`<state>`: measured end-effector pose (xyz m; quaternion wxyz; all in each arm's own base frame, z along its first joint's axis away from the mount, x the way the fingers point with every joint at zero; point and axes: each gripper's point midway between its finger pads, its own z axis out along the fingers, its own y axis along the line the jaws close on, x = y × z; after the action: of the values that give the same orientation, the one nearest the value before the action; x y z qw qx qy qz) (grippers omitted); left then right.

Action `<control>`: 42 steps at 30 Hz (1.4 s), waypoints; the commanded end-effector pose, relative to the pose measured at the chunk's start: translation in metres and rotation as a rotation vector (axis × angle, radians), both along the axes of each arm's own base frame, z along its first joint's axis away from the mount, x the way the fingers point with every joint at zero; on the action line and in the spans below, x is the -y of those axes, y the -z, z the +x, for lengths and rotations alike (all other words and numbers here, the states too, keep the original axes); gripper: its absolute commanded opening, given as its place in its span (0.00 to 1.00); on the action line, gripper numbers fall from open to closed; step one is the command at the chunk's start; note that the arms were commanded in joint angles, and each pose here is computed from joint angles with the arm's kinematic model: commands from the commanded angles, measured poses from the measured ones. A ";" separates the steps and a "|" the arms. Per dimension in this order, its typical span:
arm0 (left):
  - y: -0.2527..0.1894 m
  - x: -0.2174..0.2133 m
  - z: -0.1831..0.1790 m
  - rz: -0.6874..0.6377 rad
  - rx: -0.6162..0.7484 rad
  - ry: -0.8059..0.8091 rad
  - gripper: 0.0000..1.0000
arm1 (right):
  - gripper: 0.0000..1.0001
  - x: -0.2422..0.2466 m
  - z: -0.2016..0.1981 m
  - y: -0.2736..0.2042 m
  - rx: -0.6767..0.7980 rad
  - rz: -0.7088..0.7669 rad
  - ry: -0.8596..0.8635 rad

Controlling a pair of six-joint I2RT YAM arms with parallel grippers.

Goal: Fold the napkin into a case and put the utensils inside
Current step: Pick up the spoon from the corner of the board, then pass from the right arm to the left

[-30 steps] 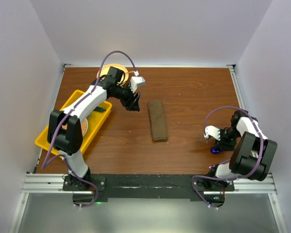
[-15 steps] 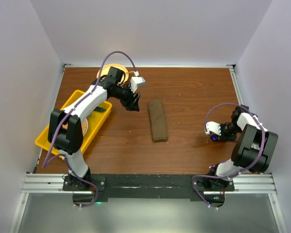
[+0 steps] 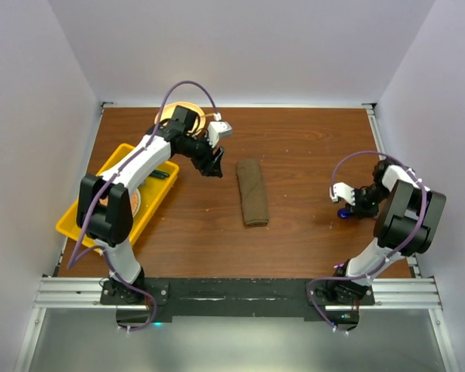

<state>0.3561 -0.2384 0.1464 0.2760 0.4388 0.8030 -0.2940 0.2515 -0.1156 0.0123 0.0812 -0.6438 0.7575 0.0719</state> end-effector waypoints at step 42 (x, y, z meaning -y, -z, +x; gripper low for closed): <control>-0.195 0.091 -0.048 -0.761 0.840 0.681 0.46 | 0.00 -0.337 0.018 -0.297 -0.898 1.213 0.462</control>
<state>0.3261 -0.3273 0.3295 0.5808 0.5918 0.3482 -0.4373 0.2881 0.2177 0.2603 0.1110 -0.2348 0.7145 0.6497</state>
